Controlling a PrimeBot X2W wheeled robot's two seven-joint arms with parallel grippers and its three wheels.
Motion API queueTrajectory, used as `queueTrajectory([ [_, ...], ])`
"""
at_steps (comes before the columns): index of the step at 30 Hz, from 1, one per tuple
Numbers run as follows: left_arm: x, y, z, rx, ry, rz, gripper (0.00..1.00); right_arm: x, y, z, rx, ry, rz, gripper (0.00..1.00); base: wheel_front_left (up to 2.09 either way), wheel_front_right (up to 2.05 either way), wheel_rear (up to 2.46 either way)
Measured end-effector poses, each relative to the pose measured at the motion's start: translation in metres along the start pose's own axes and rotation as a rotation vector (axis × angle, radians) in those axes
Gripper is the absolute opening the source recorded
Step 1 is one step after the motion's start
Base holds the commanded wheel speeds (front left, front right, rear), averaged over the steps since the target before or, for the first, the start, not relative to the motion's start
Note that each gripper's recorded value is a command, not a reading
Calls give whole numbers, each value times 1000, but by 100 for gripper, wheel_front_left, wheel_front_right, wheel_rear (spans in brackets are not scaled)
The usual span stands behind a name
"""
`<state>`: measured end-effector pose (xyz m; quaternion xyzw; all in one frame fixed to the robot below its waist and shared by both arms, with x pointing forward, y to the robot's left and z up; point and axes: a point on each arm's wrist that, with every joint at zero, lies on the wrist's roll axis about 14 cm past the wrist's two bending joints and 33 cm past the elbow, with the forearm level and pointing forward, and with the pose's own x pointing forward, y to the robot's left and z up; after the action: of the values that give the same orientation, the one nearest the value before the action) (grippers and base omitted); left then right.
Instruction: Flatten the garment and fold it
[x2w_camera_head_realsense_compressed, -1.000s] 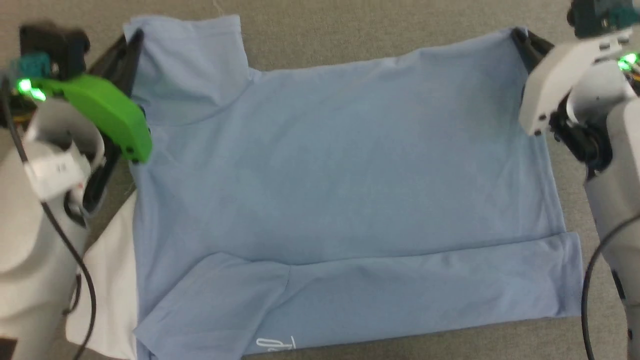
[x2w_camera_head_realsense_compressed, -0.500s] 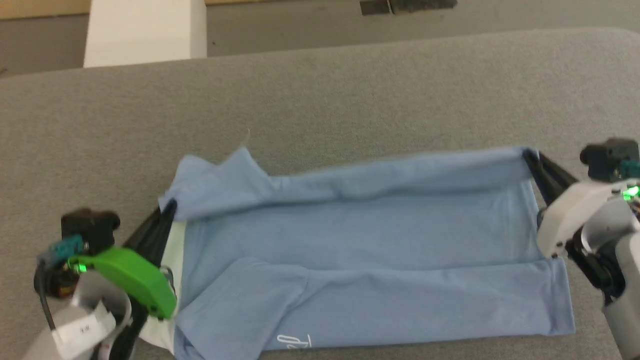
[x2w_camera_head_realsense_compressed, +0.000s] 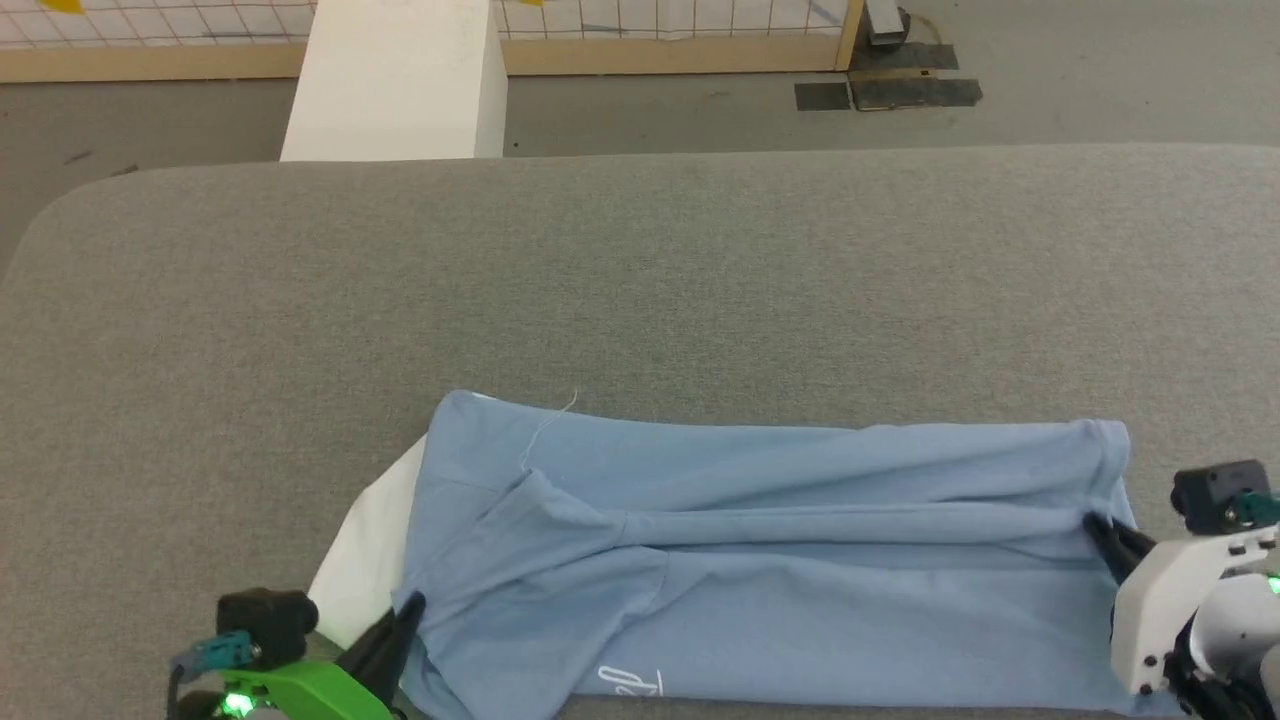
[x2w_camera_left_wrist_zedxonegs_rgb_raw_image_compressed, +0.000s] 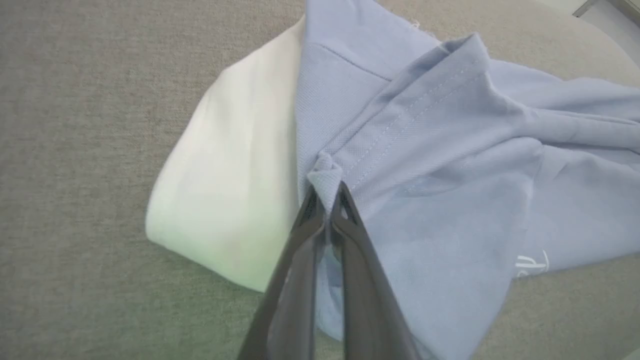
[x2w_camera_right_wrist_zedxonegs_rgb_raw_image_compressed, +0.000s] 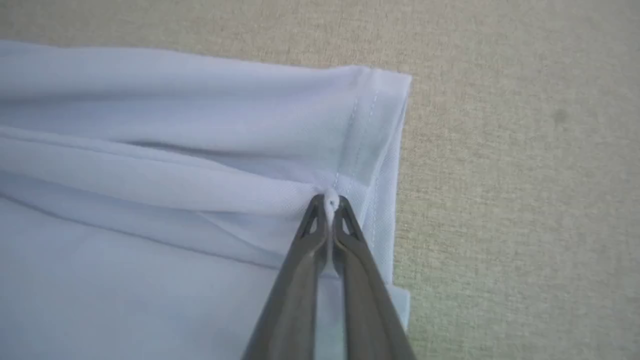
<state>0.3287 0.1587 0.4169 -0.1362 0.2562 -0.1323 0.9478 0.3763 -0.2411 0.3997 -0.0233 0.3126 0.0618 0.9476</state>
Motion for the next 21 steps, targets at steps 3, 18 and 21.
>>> queueTrajectory([
  [3, -1, 0, -17, -13, 52, 5, 0, 1, 2, -18, 13, 69, -1, 0, 0, 0, 0],
  [18, -19, 19, 41, -1, -331, 161, 100, -32, 6, -10, 231, -29, -44, 100, 0, 0, 0],
  [21, -24, 20, 57, 20, -415, 187, 100, -40, 9, 6, 264, -130, -55, 100, 0, 0, 0],
])
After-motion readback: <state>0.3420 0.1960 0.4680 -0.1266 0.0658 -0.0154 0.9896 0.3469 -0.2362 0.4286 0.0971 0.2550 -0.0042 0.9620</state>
